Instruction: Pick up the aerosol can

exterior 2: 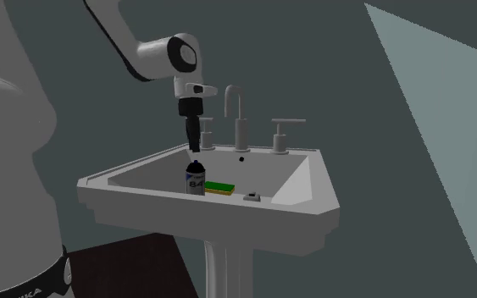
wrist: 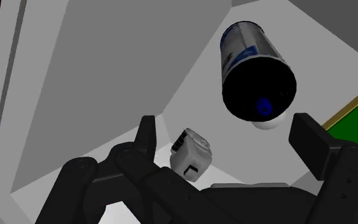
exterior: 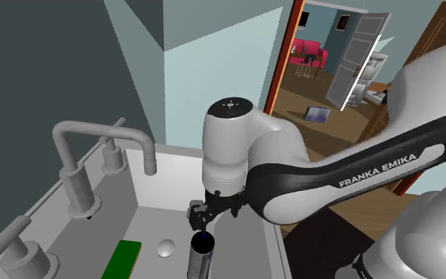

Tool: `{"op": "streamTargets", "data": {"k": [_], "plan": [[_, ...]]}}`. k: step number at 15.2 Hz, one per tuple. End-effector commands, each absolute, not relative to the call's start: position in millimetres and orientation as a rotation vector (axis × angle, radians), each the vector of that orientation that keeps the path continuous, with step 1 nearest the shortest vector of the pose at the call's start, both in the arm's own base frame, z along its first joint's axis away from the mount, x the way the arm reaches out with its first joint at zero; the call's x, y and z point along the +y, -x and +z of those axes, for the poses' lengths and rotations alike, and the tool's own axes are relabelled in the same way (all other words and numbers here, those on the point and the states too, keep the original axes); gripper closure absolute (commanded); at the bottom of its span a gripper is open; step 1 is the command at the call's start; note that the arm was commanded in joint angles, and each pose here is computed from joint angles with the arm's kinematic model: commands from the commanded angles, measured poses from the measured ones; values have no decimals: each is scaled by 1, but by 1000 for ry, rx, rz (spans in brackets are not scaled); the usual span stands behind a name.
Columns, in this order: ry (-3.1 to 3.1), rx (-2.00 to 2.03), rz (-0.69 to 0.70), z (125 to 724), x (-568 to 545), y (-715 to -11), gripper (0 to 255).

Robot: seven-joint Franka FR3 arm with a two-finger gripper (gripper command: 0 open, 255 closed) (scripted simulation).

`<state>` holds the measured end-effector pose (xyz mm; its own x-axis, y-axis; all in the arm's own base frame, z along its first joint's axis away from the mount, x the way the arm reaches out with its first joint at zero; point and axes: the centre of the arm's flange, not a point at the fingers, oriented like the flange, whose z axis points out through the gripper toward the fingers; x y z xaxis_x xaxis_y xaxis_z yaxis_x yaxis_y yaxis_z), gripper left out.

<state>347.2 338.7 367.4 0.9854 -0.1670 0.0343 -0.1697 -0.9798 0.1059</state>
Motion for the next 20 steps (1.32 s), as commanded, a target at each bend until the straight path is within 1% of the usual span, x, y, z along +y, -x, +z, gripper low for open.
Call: {"op": "streamTargets", "data": {"k": [1, 3, 12, 13, 20], "plan": [[-3016, -283, 40, 350, 358, -355, 0], [-3009, -301, 41, 335, 376, -361, 0], [-3009, -301, 41, 295, 376, -361, 0], [-3009, -301, 41, 295, 376, -360, 255], [-3009, -301, 41, 295, 375, -359, 255]]}}
